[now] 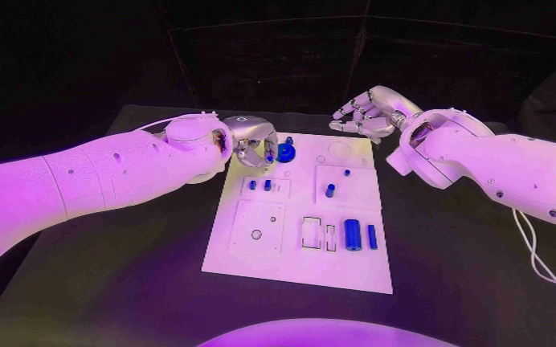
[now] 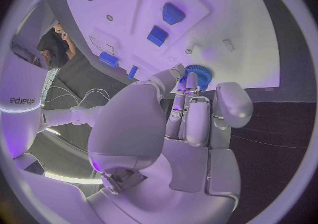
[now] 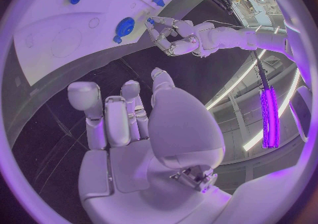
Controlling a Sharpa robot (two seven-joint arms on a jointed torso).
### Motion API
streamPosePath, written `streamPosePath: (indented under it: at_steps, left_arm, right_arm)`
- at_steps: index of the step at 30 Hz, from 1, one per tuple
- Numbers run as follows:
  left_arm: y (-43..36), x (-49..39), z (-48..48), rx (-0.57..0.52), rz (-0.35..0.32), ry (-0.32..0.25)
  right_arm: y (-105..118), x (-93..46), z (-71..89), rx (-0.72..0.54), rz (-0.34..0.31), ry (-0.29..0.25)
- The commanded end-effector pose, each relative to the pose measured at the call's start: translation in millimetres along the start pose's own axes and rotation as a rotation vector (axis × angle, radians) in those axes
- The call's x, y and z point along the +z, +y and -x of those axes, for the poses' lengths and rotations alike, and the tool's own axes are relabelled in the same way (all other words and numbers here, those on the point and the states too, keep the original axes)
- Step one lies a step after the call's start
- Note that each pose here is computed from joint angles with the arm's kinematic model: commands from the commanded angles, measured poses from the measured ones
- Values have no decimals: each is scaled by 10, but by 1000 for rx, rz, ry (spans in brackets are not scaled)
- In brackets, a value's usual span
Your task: Assemble the parts on the task board
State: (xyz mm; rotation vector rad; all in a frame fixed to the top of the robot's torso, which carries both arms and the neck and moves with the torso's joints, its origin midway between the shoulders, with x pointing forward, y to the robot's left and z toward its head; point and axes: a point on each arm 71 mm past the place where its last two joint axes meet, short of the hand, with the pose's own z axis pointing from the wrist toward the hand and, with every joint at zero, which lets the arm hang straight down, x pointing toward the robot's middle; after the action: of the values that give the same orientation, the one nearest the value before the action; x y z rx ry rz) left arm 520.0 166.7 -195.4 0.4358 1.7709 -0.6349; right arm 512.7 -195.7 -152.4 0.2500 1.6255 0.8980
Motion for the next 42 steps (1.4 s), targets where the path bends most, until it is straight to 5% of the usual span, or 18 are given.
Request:
streamPosePath:
  at_steps: [1, 14, 42]
  left_arm:
    - [36, -12, -8, -9, 24, 25]
    - [114, -21, -66, -12, 44, 62]
    - [75, -4, -115, -17, 27, 88]
  right_arm:
    - [17, 7, 2, 2, 11, 2]
    - [20, 10, -3, 2, 11, 3]
    - [23, 14, -9, 2, 12, 6]
